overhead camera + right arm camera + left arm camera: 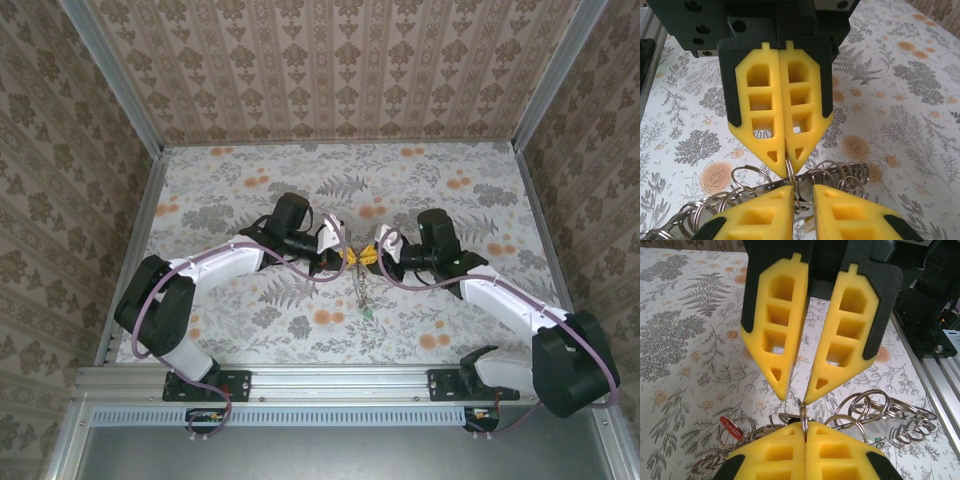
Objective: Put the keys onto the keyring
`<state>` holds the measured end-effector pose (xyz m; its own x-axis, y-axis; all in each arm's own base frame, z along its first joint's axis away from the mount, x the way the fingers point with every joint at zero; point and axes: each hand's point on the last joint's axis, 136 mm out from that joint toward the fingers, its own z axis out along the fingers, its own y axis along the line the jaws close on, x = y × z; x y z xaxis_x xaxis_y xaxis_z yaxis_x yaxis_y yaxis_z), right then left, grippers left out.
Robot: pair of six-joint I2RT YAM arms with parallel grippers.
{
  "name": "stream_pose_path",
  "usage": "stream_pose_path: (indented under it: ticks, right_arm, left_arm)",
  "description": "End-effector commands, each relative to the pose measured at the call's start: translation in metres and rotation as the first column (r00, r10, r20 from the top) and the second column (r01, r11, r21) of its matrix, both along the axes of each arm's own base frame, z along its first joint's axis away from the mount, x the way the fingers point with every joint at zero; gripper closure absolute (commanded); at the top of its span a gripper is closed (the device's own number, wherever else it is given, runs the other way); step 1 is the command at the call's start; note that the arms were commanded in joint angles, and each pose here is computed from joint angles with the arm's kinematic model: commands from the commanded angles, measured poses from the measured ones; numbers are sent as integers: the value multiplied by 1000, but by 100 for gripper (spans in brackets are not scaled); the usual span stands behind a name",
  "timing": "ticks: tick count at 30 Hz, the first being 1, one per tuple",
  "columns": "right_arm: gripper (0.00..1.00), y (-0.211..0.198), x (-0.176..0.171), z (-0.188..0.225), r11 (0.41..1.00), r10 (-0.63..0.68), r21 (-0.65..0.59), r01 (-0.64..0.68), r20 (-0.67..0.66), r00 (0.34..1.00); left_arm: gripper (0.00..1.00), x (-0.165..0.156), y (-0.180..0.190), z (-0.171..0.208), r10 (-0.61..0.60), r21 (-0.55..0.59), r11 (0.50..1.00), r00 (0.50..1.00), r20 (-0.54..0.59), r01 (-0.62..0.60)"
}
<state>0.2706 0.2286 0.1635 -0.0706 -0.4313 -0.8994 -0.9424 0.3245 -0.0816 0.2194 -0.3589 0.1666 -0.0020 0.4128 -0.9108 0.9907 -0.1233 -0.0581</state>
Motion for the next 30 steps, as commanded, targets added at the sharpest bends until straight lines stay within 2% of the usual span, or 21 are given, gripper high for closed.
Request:
stream_pose_path:
  ticks: [1,4,10,18,23,30]
  right_arm:
    - [86,2,0,-8,999,29,-22,-29,-39,999]
    - [91,0,-2,-16,999,22,-41,-24,-65,998]
    - [92,-8,4,-17,997,-31,-78,28,-34,999]
    - [80,-9,0,6,998,-17,-56,20,56,998]
    - [78,4,-13,21,996,88,13,-89,20,996]
    - [78,8,-3,21,996,90,24,-91,27,996]
  left_arm:
    - [100,-3,-1,25,-26,-70,997,999,22,28]
    - [100,-3,-1,27,-21,-76,997,999,26,23]
    - [100,-3,0,29,-19,-82,996,999,31,22]
    - [100,-4,2,29,-17,-75,997,999,32,19]
    - [100,-4,2,29,-20,-77,997,999,34,22]
    - [100,-4,1,32,-24,-83,996,999,36,27]
